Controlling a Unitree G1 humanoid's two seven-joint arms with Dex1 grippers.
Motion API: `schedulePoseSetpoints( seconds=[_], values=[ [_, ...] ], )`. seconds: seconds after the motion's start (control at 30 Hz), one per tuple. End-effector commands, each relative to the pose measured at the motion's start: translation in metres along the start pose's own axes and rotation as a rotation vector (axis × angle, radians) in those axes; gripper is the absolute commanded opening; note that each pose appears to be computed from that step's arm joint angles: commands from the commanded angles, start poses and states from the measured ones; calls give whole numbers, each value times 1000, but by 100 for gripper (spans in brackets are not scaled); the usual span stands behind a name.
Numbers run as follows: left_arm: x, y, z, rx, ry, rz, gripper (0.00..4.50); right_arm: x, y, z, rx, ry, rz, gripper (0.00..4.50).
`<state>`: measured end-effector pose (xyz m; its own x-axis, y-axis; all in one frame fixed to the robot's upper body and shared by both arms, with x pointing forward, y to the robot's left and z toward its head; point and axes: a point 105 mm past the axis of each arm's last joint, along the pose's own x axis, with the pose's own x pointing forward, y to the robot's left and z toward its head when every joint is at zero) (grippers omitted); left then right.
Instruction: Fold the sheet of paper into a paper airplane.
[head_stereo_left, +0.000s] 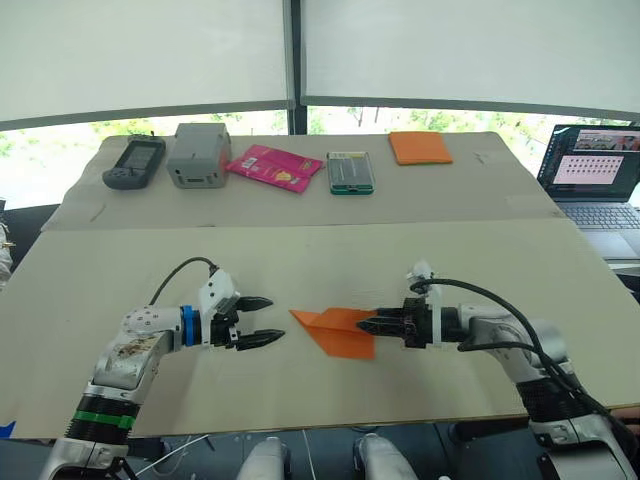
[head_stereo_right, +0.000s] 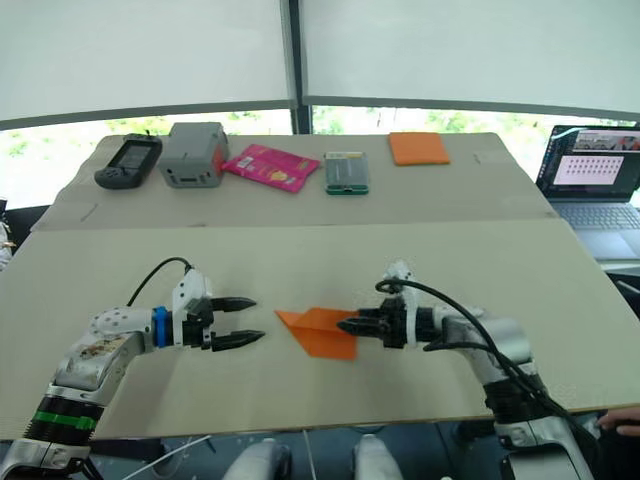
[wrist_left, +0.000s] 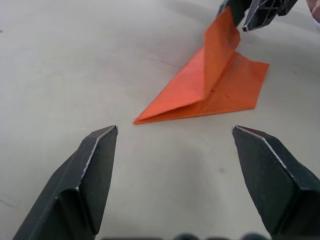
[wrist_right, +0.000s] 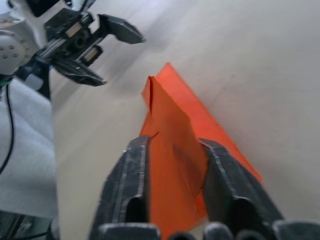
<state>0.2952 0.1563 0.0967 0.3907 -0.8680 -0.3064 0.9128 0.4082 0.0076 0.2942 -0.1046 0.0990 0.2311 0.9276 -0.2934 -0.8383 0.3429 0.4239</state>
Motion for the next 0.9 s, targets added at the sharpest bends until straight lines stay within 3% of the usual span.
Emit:
schedulePoseSetpoints(
  seconds=[0.03,0.23,0.37,0.5,0.63,0.8,0.9],
  values=[
    [-2,-4,-1,-11,5,-9,387,2,8,14,-38,8,73,6],
    [-4,-11,-5,-46,6,-24,387,0,8,53,-162,-24,98,2],
    [-7,-11,-7,-49,9,-9,387,-3,10,99,-346,-84,76,2],
    [-6,-11,-8,-50,8,-3,387,0,-6,121,-753,-1,-66,2],
    [-6,-11,-8,-44,11,3,387,10,-7,138,-1208,-31,-174,2],
    [-8,-11,-8,-42,15,10,387,20,1,111,-1661,-19,-203,2],
    [-9,-12,-9,-49,21,15,387,26,15,57,-1876,-35,-149,2]
  ],
)
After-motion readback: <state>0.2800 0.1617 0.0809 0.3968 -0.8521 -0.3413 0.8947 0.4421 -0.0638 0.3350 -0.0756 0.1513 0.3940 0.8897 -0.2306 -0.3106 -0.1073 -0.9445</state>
